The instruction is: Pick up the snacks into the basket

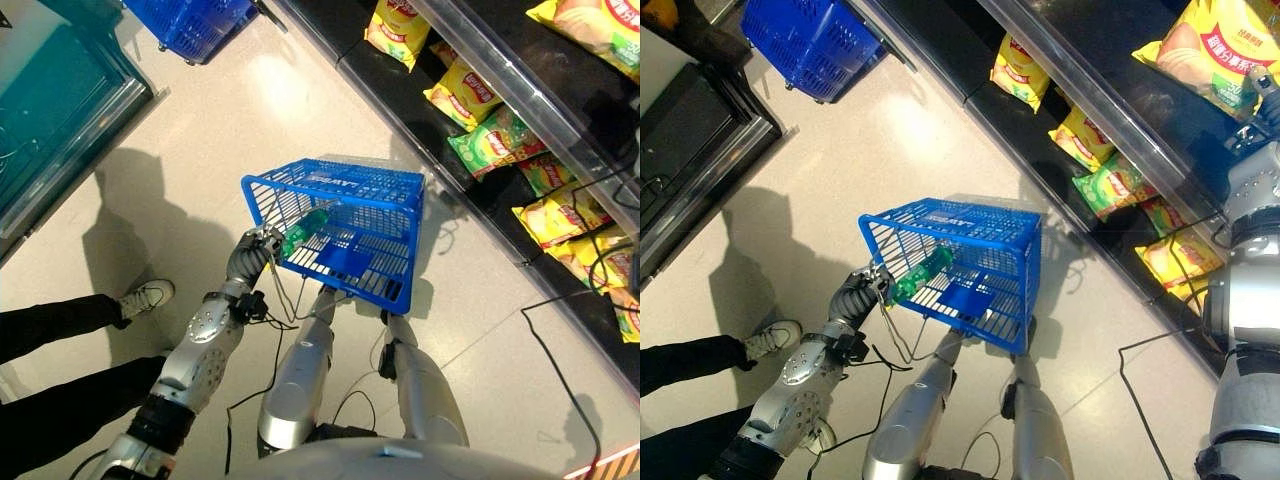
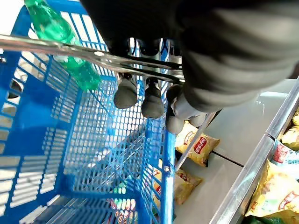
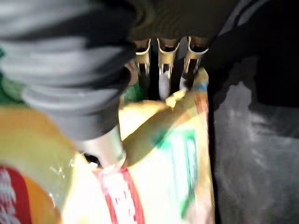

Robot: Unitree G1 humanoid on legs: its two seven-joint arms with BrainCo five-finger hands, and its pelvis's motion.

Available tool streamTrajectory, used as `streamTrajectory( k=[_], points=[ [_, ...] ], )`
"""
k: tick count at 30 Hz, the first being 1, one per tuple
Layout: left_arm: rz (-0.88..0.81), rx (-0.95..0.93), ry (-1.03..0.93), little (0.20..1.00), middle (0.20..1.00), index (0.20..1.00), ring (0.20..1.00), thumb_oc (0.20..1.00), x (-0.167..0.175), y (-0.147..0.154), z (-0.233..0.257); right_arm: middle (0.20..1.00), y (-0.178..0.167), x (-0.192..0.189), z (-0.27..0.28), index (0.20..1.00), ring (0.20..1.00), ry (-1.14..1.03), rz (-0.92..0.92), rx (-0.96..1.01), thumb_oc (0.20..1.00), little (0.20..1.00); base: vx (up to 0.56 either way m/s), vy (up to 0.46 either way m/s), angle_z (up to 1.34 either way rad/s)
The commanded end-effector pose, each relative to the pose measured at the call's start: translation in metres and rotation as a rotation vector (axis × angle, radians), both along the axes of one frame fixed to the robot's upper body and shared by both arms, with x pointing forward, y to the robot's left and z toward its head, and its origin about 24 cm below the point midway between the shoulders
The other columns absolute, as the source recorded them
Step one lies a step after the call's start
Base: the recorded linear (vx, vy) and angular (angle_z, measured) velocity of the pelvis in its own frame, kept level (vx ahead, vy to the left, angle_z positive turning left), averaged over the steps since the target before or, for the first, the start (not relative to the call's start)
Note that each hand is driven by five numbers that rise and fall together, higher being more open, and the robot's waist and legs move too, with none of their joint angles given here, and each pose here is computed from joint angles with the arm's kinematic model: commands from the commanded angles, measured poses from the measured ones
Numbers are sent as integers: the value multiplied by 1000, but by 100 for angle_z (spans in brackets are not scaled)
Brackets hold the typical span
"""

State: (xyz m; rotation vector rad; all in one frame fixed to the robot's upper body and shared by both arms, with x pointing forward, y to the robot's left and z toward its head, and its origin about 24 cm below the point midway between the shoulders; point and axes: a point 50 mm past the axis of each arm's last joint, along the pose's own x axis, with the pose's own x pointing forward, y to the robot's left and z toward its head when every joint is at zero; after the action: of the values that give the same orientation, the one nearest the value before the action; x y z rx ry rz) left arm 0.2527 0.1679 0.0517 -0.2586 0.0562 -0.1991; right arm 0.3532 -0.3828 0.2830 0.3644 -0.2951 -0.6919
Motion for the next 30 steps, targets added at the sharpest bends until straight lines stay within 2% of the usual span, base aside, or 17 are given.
streamTrajectory(
  k=[1,13,20,23,24,30],
  points=[
    [-92,-112,-411,200,200,200,200,200,-9,-15,76,200,-8,-17,46,200,200,-84,-41,-155,200,200,-42,-12,10],
    [-66,-125,-420,200,200,200,200,200,-5,-15,78,200,5,-3,31,200,200,-107,6,-85,200,200,-11,-7,4],
    [-31,-149,-398,200,200,200,200,200,0,-13,74,200,17,5,-2,200,200,-189,59,47,200,200,-3,12,6],
    [4,-156,-396,200,200,200,200,200,4,-8,74,200,33,8,-20,200,200,-256,109,64,200,200,-4,33,3],
    [38,-168,-389,200,200,200,200,200,5,-4,72,200,47,9,-36,200,200,-307,161,81,200,200,10,59,-2],
    [124,-173,-337,200,200,200,200,200,3,11,59,200,81,-12,-101,200,200,-322,236,124,200,200,35,34,-13]
  ],
)
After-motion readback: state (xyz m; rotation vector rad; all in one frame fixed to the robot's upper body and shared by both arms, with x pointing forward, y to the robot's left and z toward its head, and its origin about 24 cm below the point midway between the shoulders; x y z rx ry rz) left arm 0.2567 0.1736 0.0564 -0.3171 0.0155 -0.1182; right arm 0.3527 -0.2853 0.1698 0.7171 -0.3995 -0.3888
